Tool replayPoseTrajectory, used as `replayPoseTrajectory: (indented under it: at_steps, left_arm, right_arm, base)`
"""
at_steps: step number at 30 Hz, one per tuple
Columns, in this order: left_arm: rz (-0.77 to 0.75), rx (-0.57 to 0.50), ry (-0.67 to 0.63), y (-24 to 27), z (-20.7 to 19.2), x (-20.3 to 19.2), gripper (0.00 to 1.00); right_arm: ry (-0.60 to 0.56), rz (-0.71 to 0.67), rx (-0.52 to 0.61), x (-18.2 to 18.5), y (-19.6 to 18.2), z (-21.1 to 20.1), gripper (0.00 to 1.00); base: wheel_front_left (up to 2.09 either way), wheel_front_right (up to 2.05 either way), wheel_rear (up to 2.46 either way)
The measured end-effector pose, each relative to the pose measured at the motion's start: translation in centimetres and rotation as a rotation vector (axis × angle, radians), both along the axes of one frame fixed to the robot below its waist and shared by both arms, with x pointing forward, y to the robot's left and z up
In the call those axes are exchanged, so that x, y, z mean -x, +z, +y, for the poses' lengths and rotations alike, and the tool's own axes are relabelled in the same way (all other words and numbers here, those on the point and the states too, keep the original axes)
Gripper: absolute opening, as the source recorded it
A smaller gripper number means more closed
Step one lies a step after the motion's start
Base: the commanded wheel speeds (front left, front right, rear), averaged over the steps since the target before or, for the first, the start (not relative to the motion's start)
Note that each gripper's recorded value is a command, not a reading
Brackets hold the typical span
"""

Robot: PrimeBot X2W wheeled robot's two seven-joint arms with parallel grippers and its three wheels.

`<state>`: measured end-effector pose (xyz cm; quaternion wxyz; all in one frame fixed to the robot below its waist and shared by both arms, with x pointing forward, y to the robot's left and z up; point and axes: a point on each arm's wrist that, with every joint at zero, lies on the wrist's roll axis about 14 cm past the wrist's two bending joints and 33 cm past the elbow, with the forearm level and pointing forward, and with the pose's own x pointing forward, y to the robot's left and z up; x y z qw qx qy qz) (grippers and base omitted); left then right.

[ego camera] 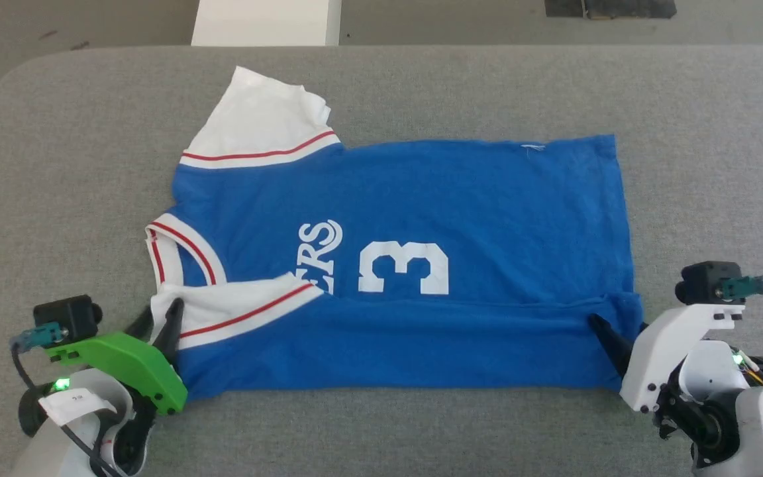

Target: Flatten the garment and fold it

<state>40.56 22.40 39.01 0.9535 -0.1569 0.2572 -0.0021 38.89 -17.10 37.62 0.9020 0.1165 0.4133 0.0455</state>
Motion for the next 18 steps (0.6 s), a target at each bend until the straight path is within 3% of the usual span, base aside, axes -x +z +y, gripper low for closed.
replayPoseTrajectory:
  at_steps: [8,18]
  left_arm:
    - [-0.112,-0.051,0.094,4.4,2.9,0.2,1.0]
    - [0.211,-0.024,0.054,1.8,0.8,6.8,1.0]
  right_arm:
    - [-0.088,-0.146,-0.033,0.3,3.3,-1.9,1.0]
    - [-0.121,-0.223,-0.027,2.1,5.9,-3.2,1.0]
  base:
    - [0.0,0.0,0.0]
    - [0.0,0.0,0.0]
